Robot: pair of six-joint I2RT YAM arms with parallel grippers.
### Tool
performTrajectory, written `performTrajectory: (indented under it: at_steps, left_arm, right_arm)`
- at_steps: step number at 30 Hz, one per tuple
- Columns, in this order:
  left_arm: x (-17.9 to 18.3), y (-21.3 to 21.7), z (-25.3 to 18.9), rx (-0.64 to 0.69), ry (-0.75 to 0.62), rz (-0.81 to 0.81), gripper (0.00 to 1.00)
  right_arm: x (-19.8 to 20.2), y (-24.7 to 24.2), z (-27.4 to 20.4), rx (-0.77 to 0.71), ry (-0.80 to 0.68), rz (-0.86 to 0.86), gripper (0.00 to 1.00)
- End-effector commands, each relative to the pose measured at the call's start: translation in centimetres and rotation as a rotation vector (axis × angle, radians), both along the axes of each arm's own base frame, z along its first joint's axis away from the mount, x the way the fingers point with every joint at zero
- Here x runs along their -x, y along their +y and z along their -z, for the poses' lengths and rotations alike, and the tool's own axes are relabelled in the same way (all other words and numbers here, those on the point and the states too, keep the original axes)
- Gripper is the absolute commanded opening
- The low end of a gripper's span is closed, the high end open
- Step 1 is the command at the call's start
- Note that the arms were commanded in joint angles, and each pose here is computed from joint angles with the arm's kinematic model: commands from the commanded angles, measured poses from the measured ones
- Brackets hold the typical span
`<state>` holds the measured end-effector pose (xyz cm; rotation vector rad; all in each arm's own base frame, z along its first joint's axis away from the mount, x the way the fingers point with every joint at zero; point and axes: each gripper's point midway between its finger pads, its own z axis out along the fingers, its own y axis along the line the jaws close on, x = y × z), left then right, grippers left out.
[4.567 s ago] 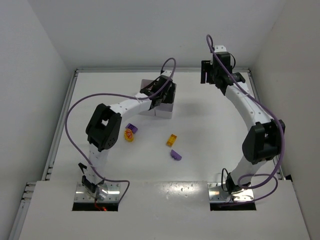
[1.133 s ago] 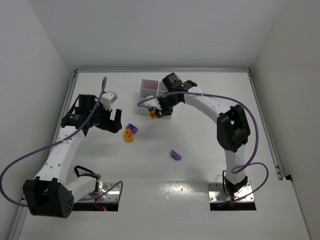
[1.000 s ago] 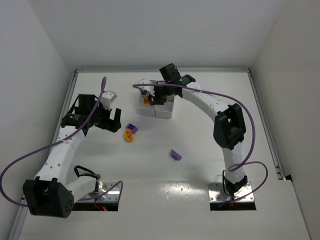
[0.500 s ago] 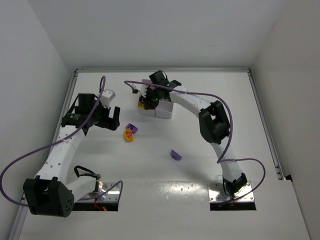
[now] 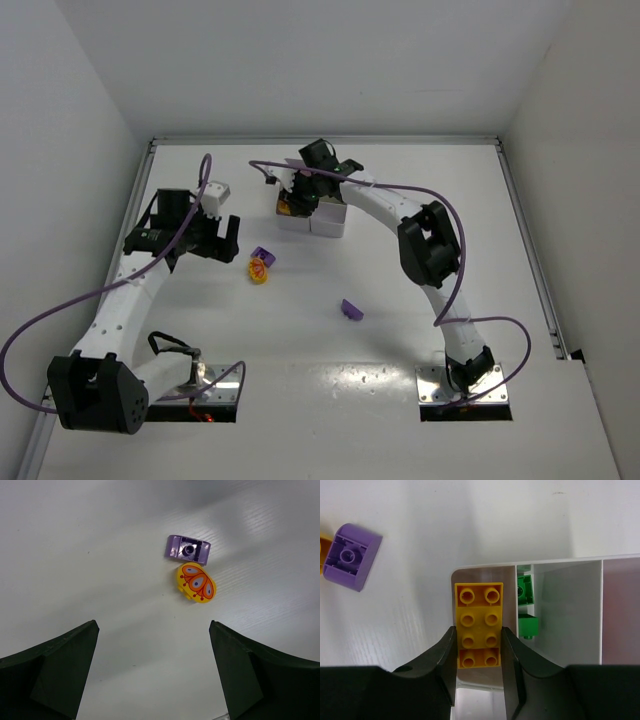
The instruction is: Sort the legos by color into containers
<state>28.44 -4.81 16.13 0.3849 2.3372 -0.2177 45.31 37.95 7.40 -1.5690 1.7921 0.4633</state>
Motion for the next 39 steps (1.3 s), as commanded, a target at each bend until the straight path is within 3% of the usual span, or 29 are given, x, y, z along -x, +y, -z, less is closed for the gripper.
performTrajectory:
  at_steps: [1,5,6,10,13,18,20,25,28,32,39]
  left_arm:
    - [-0.4,0.4,-0.4,0.003,-0.021,-0.023,1.00]
    - [-0.4,0.2,-0.2,0.011,-0.011,-0.015,1.00]
    - [-0.4,0.2,-0.2,0.011,-0.011,-0.015,1.00]
    - [-0.3,-0.5,0.3,0.044,-0.005,0.002,1.00]
    - [-0.1,-1.3,0.0,0.070,-0.020,0.056,1.00]
    - [0.3,-2.8,1.0,0.091,-0.004,0.170,0.98]
    - [-0.1,-2.7,1.5,0.106,0.031,0.131,0.88]
    - [-0.2,-4.6,1.9,0.144,0.053,0.032,0.77]
    - [0.2,-6.5,1.7,0.157,0.044,0.014,0.77]
    - [0.2,-7.1,3.4,0.171,0.137,-0.057,0.77]
    - [2.1,-7.2,5.9,0.224,0.302,-0.218,0.73]
  right_arm:
    - [-1.4,0.8,-1.7,-0.029,-0.073,-0.004,0.13]
    - [-1.7,0.6,-1.7,-0.013,-0.088,0.005,0.33]
    - [-1.7,0.3,-1.3,-0.001,-0.085,0.012,0.43]
    - [-1.8,0.4,-1.7,-0.012,-0.100,0.012,0.59]
    - [-1.5,0.2,-2.1,-0.016,-0.105,0.012,0.62]
    - [-1.1,0.4,-7.2,-0.109,-0.120,0.065,0.64]
    - [-1.4,-0.3,-11.2,-0.182,-0.134,0.156,0.64]
    - [-2.4,-5.5,-14.1,-0.203,-0.110,0.373,0.65]
    - [-2.7,-9.0,-14.0,-0.193,-0.078,0.481,0.65]
    - [-2.8,-12.8,-13.1,-0.165,-0.032,0.599,0.65]
    - [-1.8,-16.2,-13.6,-0.168,-0.038,0.661,0.66]
